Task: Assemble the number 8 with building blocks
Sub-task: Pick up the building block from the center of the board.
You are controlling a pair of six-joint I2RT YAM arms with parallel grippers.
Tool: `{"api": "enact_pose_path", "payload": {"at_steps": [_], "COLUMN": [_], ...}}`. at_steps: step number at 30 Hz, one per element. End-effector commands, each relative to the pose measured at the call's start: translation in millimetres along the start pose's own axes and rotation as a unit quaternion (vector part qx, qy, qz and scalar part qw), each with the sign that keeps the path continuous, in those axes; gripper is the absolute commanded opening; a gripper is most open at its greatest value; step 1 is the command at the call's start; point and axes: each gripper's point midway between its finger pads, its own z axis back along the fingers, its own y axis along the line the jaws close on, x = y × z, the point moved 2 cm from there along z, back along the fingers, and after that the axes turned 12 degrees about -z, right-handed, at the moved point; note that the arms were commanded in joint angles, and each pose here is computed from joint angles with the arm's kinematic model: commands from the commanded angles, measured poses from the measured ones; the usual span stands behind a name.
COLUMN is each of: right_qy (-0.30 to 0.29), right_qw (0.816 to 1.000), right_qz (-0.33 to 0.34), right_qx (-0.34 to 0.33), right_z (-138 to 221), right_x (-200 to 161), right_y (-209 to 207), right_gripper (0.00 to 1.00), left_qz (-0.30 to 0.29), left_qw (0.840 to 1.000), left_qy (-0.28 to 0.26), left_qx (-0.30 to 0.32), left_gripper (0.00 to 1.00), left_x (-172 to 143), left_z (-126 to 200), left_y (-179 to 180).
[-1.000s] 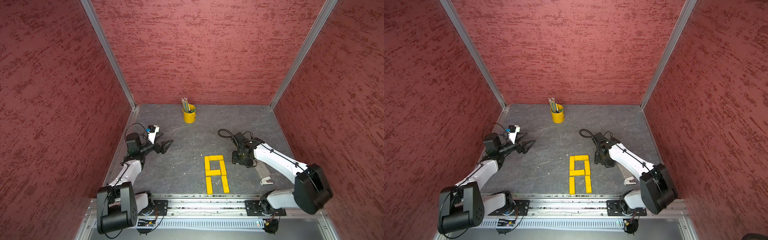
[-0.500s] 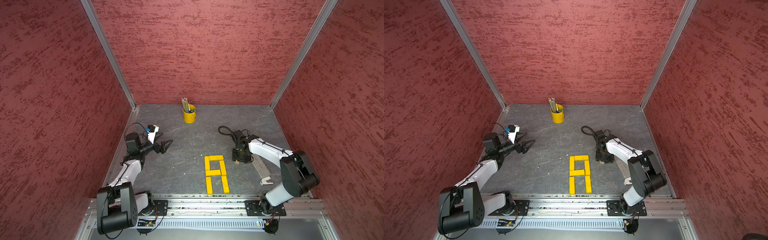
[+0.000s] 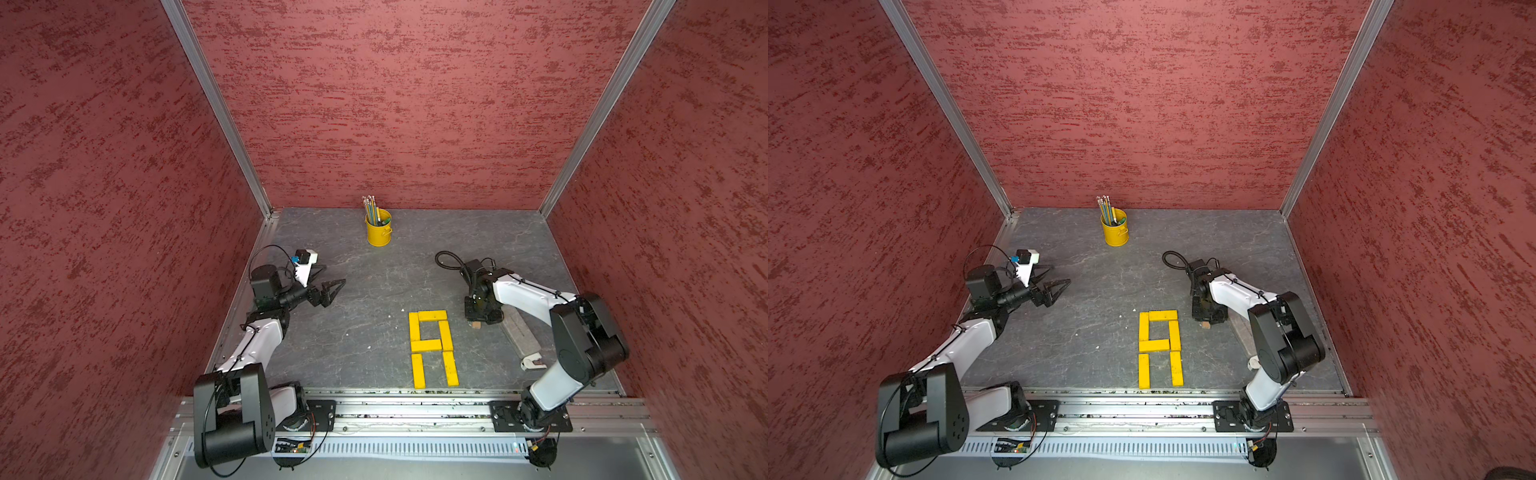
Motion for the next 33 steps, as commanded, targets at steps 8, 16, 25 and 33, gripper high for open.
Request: {"api": "enact_pose_path", "payload": {"at_steps": [8,16,25,33], "right_qy": [-0.042,-0.127,-0.193,-0.276], "right_qw": [0.998,0.984,0.913,0.804], "right_qz": [0.045,0.103,0.341,0.508], "right_qx": [0.003,0.074,0.109,0.137], "right_z": [3,70,155,177], "right_x": [20,48,-21,-77], "right_y": [5,30,77,77], "right_gripper": [0.23,0.18,0.20,0.16], "left_qz": [-0.007,-0.007,-0.003,0.000], "left_qw": [1.000,1.000,1.000,1.000], "left_qy": [-0.006,-0.006,-0.005,-0.003], "left_qx": [-0.003,-0.003,-0.003,-0.005], "left_gripper": [1.00,1.00,1.00,1.00], "left_x": [8,9,6,4], "left_z": [2,2,1,0], "left_y": [1,1,4,3]}}
